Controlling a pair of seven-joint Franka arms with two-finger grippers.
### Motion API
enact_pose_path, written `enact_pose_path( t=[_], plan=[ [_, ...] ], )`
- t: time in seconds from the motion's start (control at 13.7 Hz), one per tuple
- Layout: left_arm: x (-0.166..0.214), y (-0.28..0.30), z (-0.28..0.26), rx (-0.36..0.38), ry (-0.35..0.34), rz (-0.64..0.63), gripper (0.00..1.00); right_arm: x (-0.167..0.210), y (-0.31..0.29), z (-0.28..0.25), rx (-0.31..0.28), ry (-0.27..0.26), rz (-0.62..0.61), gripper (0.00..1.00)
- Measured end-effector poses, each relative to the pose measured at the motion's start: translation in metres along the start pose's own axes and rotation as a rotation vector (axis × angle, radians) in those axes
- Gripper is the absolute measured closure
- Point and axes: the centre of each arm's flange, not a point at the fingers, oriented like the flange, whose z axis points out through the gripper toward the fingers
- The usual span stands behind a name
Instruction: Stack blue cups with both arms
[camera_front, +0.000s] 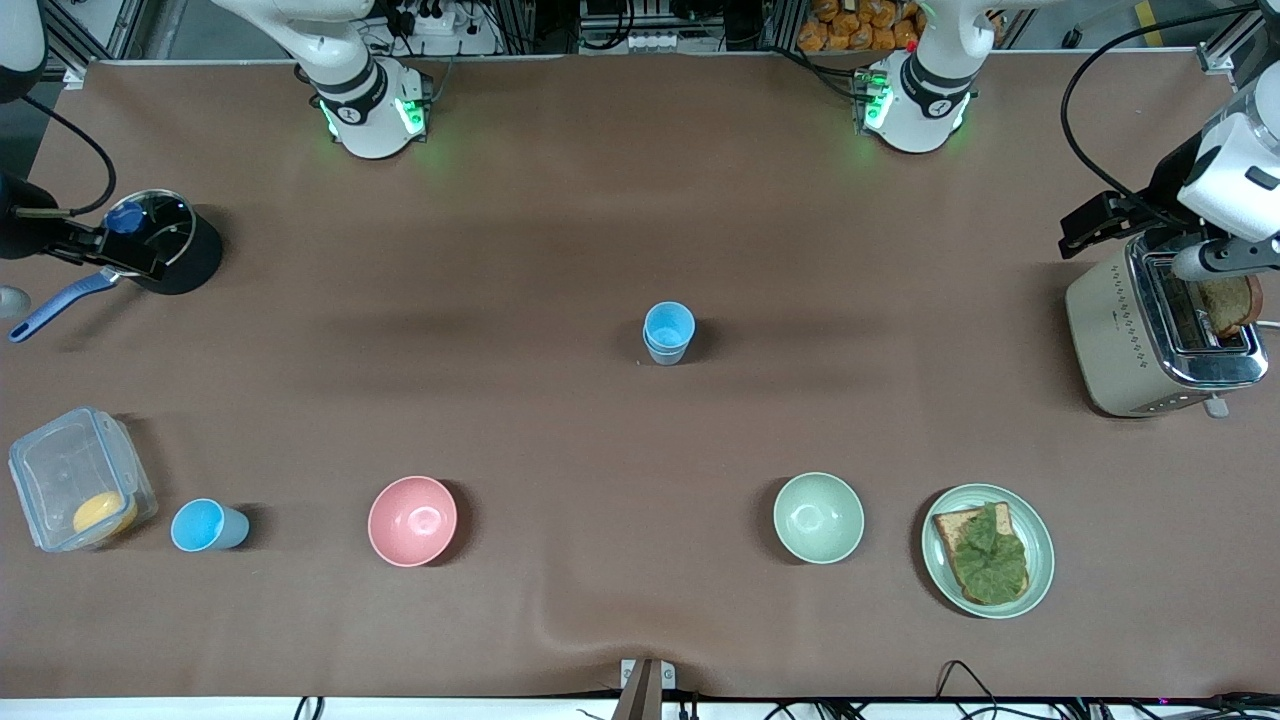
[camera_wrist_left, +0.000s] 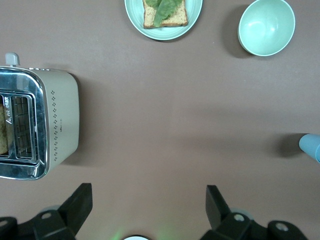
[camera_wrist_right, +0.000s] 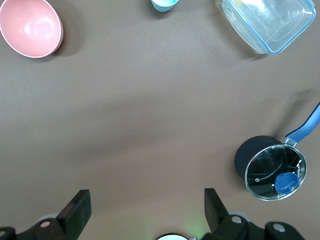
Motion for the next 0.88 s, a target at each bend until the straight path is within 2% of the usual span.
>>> enact_pose_path(
  t=[0.88],
  plan=[
    [0.0003,-0.0004,-0.0058,-0.004,0.012,-0.001,0.00,0.0001,0.0003,0.0002,0.000,-0.001,0.001,0.00]
  ],
)
